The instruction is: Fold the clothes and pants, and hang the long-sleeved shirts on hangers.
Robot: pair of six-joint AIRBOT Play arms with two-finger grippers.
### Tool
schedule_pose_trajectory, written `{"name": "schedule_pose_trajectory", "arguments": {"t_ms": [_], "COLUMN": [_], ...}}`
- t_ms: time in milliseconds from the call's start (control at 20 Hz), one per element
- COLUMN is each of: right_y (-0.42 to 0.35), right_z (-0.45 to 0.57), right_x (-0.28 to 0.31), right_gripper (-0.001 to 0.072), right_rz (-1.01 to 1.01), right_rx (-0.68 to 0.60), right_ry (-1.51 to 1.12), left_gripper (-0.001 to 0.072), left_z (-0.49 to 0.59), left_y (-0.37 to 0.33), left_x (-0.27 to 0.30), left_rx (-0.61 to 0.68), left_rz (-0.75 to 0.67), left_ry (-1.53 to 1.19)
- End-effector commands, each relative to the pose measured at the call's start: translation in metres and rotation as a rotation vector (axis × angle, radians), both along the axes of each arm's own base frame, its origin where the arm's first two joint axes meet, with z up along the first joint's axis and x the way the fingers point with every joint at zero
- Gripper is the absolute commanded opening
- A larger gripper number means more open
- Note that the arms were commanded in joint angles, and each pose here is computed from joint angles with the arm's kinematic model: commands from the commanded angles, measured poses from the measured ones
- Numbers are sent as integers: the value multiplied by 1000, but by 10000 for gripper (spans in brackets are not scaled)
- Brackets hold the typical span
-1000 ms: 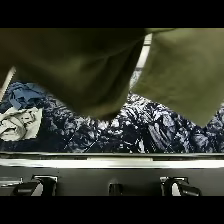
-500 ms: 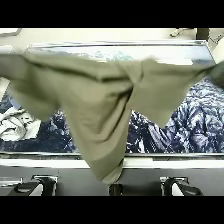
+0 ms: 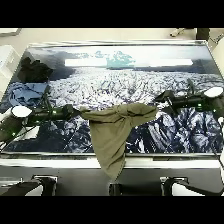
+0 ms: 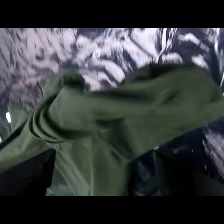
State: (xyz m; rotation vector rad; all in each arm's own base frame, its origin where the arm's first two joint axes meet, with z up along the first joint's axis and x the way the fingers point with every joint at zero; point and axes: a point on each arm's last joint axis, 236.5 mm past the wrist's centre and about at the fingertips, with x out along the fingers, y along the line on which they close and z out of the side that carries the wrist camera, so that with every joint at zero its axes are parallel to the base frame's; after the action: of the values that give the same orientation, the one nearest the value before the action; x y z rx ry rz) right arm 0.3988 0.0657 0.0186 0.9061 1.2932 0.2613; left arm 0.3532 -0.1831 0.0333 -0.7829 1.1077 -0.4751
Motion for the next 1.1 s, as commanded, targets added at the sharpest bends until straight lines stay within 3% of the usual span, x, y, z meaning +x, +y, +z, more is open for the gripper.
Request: {"name": "schedule_pose_trajectory", "arguments": {"t_ms": [0, 150, 300, 450, 700, 750, 800, 850, 1050], "right_y": [12, 50, 113, 165, 234, 241, 244, 247, 231], "right_z": [-22, -73, -121, -121, -118, -114, -109, -99, -24], "right_x": [-55, -145, -210, -238, -255, -254, -251, -243, -175], "right_gripper": [705, 705, 711, 709, 679, 535, 231, 41, 40], "right_rz": [224, 429, 441, 437, 468, 473, 490, 499, 526], "right_rx": [2, -82, -18, 100, 124, 142, 151, 168, 174], "right_ry": [144, 331, 417, 420, 325, 305, 289, 269, 28], "left_gripper": [22, 22, 22, 22, 22, 22, 22, 22, 21], "left_z": [3, 6, 6, 6, 6, 6, 7, 10, 55], "left_y": [14, 31, 33, 33, 33, 33, 33, 33, 34], "left_x": [13, 22, 23, 22, 22, 22, 23, 25, 47], "left_rx": [-15, -14, -14, -15, -15, -16, -16, -15, -5], "left_rz": [22, 69, 73, 71, 71, 71, 72, 73, 59], "left_ry": [-24, -32, -32, -30, -30, -30, -33, -40, -172]}}
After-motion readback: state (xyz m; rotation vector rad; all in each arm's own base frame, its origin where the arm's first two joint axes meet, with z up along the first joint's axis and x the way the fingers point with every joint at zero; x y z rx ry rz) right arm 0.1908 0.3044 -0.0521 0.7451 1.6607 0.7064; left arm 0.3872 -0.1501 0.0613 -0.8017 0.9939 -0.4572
